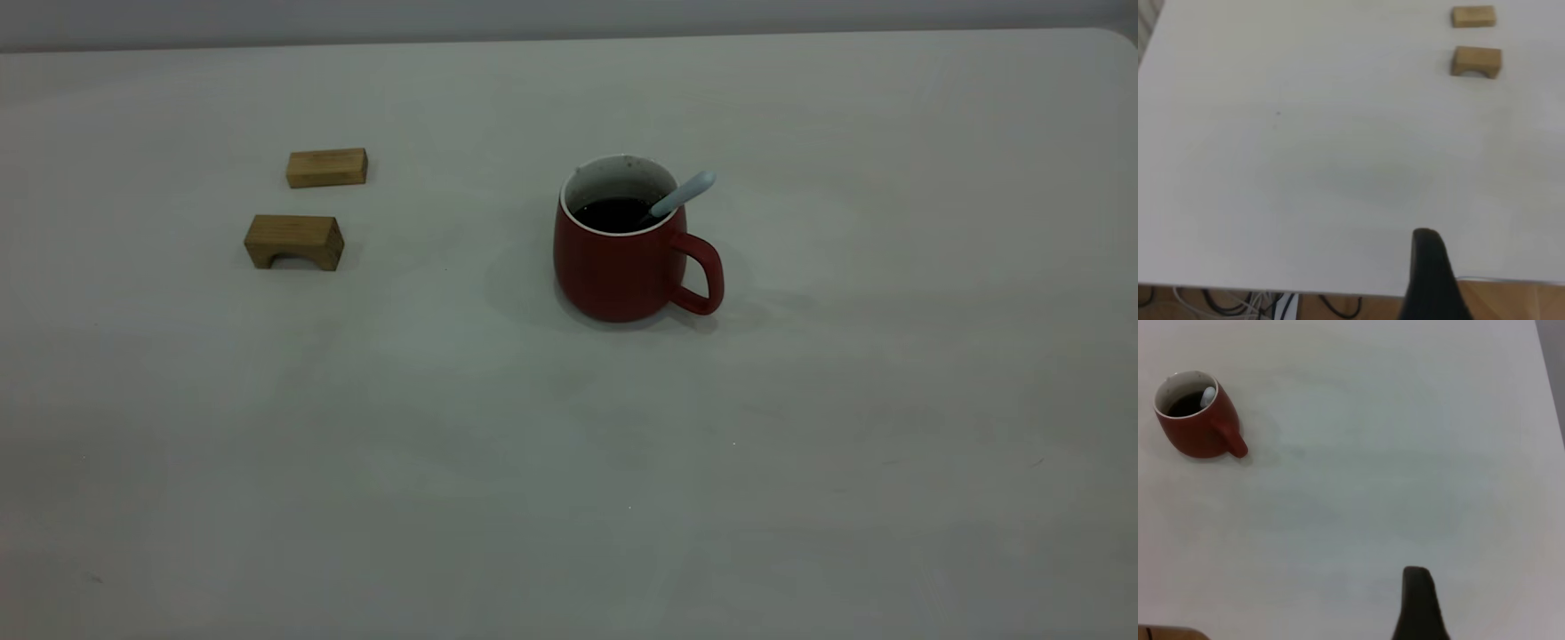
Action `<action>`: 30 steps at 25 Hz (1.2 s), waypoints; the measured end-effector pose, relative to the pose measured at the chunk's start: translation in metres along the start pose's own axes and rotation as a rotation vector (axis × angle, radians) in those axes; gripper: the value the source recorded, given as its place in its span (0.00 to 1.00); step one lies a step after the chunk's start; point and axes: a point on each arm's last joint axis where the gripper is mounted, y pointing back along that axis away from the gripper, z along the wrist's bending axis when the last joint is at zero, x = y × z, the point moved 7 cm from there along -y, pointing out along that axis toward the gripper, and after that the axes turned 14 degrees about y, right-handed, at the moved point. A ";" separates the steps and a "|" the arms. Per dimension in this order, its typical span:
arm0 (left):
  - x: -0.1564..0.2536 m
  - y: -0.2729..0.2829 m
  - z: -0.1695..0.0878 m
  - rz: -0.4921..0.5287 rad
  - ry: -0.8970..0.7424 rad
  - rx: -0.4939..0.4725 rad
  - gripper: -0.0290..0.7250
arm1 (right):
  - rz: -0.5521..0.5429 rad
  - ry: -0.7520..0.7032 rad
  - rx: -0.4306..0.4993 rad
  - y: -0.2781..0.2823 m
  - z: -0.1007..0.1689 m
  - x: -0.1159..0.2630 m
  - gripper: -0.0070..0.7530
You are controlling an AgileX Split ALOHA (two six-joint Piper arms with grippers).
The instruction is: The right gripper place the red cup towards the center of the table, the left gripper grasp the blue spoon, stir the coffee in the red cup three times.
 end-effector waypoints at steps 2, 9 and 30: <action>0.001 0.000 -0.003 0.005 -0.012 0.017 0.79 | 0.000 0.000 0.000 0.000 0.000 0.000 0.78; 0.001 0.000 -0.004 0.006 -0.019 0.025 0.79 | 0.000 0.000 0.000 0.000 0.000 0.000 0.78; 0.001 0.000 -0.004 0.006 -0.019 0.026 0.79 | 0.000 0.000 0.000 0.000 0.000 0.000 0.78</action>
